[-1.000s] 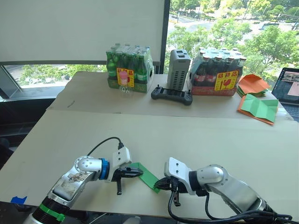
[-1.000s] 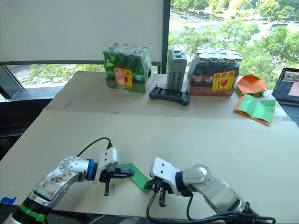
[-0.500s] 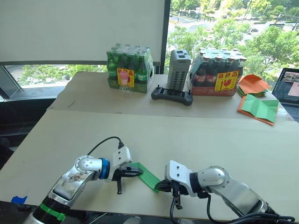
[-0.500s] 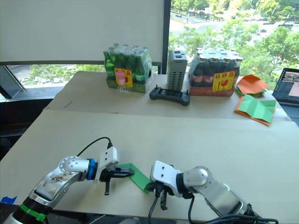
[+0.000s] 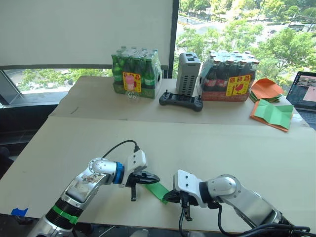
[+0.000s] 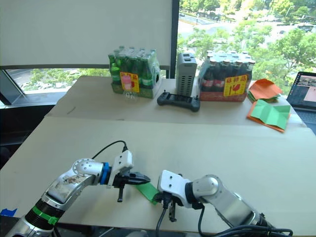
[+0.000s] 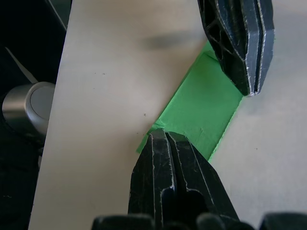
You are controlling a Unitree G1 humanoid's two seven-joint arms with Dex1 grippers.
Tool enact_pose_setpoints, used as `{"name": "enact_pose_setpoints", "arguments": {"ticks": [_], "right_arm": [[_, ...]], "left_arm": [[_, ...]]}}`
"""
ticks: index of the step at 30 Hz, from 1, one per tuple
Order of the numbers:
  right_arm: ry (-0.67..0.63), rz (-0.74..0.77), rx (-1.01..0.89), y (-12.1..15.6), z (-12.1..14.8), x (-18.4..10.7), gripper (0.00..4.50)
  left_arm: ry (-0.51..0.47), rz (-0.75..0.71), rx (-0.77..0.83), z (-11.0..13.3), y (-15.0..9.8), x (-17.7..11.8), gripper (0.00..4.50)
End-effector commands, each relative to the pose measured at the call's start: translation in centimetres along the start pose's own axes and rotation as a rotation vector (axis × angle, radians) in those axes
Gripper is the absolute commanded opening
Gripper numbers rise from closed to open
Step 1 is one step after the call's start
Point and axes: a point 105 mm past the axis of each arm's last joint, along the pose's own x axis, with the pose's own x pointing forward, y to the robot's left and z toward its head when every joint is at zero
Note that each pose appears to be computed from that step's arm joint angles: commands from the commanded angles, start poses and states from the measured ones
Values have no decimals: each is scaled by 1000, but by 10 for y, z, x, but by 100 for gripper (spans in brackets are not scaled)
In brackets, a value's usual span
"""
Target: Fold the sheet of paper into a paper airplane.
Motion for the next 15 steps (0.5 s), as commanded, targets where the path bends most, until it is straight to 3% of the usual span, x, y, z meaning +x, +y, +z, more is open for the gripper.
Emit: {"name": "enact_pose_setpoints", "arguments": {"ticks": [1, 6, 15], "right_arm": [[104, -7, 82, 1, -26, 2, 2], [106, -12, 87, 0, -25, 3, 2], [107, -14, 96, 0, -24, 3, 2]], "left_arm": [[17, -12, 65, 3, 3, 4, 0], [109, -43, 109, -13, 0, 3, 0], [166, -24, 104, -27, 6, -5, 0]]}}
